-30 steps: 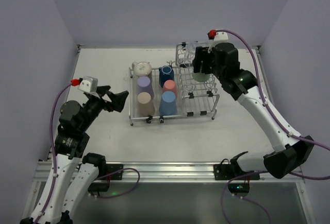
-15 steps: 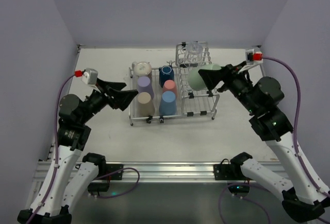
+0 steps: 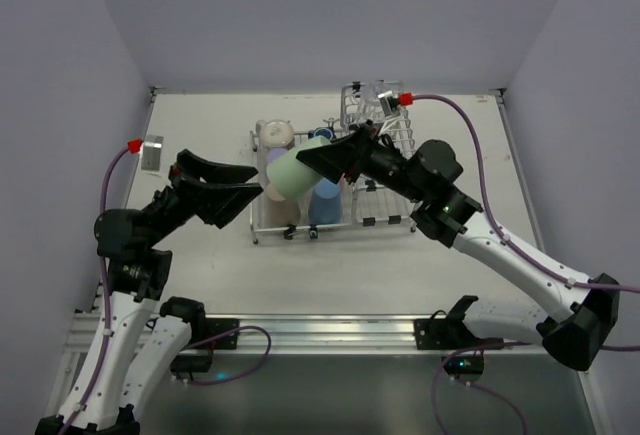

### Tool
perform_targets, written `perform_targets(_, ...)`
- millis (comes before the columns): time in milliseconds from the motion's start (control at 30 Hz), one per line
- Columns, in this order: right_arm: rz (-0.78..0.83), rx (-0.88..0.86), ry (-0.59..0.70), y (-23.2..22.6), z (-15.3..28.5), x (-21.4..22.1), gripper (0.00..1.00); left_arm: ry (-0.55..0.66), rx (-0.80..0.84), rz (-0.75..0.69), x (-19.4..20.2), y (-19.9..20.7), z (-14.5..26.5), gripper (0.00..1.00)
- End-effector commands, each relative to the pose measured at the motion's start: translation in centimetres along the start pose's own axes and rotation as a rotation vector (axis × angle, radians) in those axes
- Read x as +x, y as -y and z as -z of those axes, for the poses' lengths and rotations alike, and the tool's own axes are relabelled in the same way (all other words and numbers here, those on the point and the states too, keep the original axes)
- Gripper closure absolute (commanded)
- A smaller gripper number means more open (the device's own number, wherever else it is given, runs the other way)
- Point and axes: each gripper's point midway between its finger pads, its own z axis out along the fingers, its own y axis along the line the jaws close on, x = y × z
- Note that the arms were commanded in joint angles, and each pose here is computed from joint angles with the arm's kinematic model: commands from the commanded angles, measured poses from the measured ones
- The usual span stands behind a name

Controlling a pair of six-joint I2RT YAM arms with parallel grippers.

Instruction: Unload the cups from the dish rack

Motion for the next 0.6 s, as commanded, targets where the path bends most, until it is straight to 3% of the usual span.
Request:
perform_targets(0, -0.013, -0.207, 0.098, -5.9, -0.9, -3.2, 0.68, -0.062, 0.047, 0.113, 1.0, 1.2, 0.2, 0.25)
perform_targets(333, -0.061, -0.222, 0.09, -4.8, -3.3, -2.2, 0.68, -0.073, 0.013, 0.139, 1.6, 0.1, 0.1, 0.3)
perform_targets(567, -0.102, -0.199, 0.045, -2.8, -5.6, 0.0, 0.68, -0.037, -0.022, 0.137, 1.1, -1.3, -0.5, 0.51)
